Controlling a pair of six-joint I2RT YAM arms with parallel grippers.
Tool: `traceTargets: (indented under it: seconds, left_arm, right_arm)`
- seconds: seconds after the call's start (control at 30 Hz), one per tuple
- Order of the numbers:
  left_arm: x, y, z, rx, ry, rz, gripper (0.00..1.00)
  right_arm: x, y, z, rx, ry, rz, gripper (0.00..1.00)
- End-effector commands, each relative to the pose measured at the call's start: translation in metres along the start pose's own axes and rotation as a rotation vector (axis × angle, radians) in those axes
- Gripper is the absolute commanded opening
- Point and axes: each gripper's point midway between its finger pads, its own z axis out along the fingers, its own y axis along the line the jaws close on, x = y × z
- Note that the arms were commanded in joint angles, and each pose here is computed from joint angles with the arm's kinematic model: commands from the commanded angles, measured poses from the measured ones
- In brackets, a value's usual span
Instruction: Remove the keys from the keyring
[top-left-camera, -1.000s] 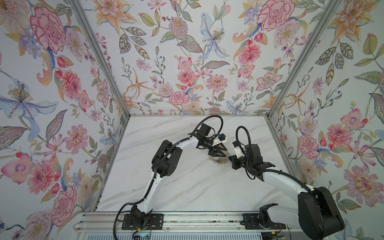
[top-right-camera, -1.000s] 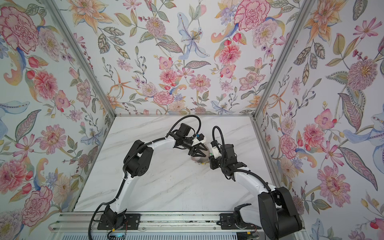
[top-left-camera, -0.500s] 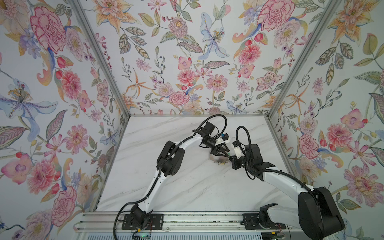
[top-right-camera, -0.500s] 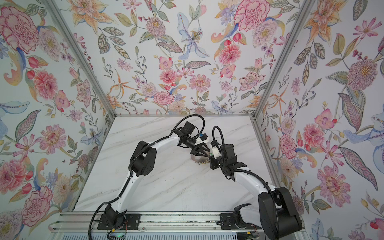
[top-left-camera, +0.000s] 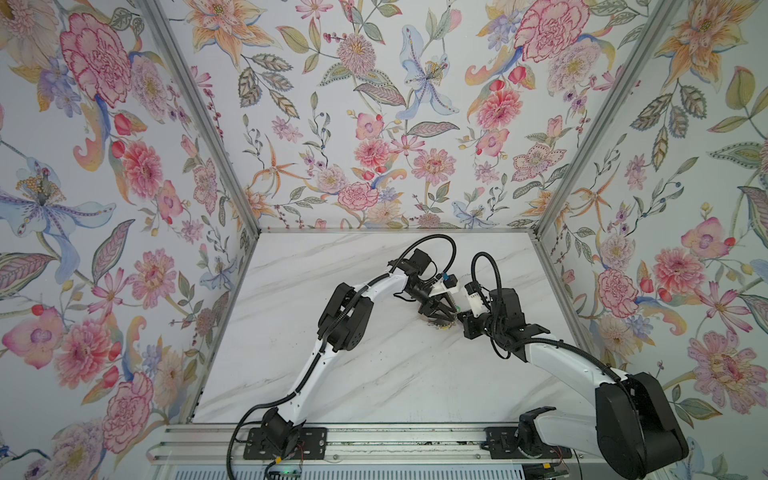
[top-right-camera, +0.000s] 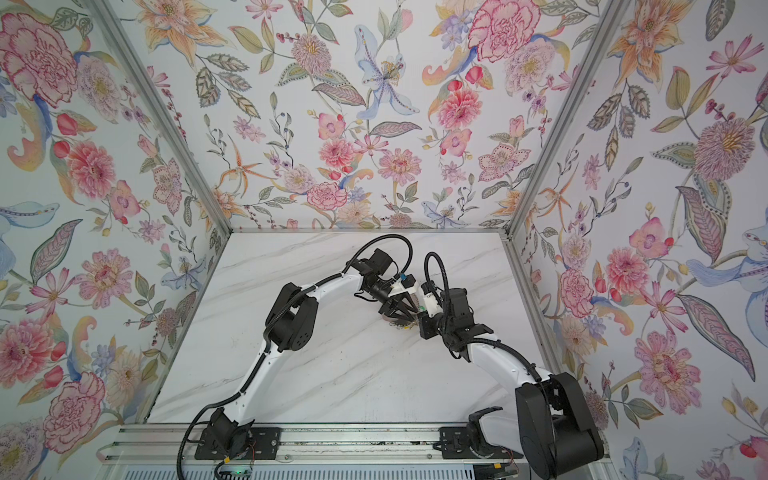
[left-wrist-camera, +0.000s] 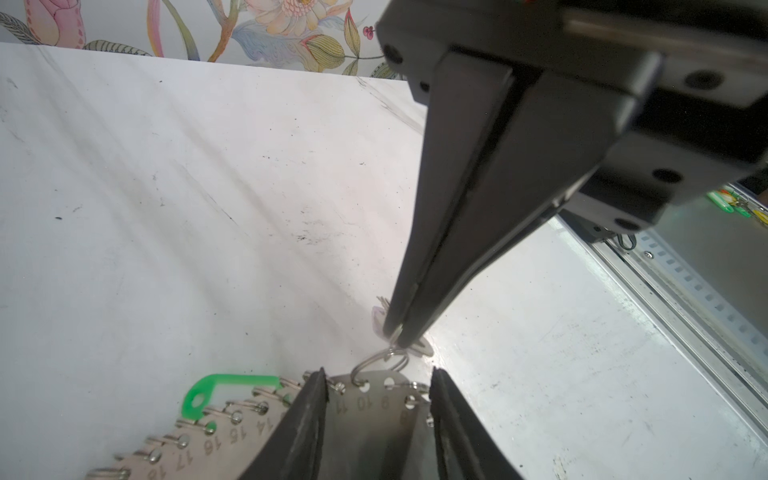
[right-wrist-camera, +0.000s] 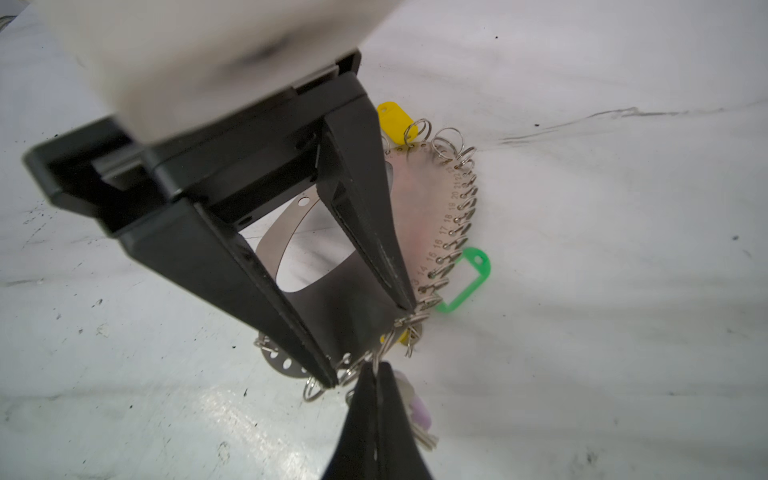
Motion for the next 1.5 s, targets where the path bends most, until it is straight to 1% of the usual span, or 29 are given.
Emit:
traceTargets:
  seconds: [0.0,0.1,0.3,0.6,1.1,1.17,1.33,1.47]
  left_arm:
    - [-0.005,-0.006,0.008,0.037,-0.02,0.015,0.44]
    - [-0.004,-0.006,0.01,0.037,-0.014,0.015,0.44]
    - [0.0,-0.005,0.013,0.039,-0.011,0.007,0.38]
    - [0.002,-0.003,0.013,0.03,0.005,0.008,0.2]
    - [-0.001,-0.001,0.007,0.007,0.022,0.015,0.04]
    - [-0.002,-0.001,0.006,0.005,0.022,0.017,0.0]
    - [-0.008,-0.001,-0.002,-0.001,0.006,0.019,0.0]
    - [-0.018,0.002,-0.012,-0.032,0.001,0.01,0.0]
  right_arm:
    - [-0.022,0.005,0.0,-0.026,-0.05,-0.027,0.02]
    - [-0.02,0.005,0.001,-0.027,-0.045,-0.026,0.01]
    - [-0.02,0.004,0.0,-0.022,-0.048,-0.025,0.02]
    - [-0.019,0.003,-0.001,-0.016,-0.048,-0.021,0.02]
    - [-0.015,-0.002,-0.005,0.01,-0.048,-0.008,0.02]
    - [-0.014,-0.002,-0.006,0.011,-0.049,-0.003,0.02]
    - [-0.014,-0.001,-0.008,0.01,-0.054,0.003,0.02]
    - [-0.018,0.003,-0.012,-0.008,-0.074,0.013,0.02]
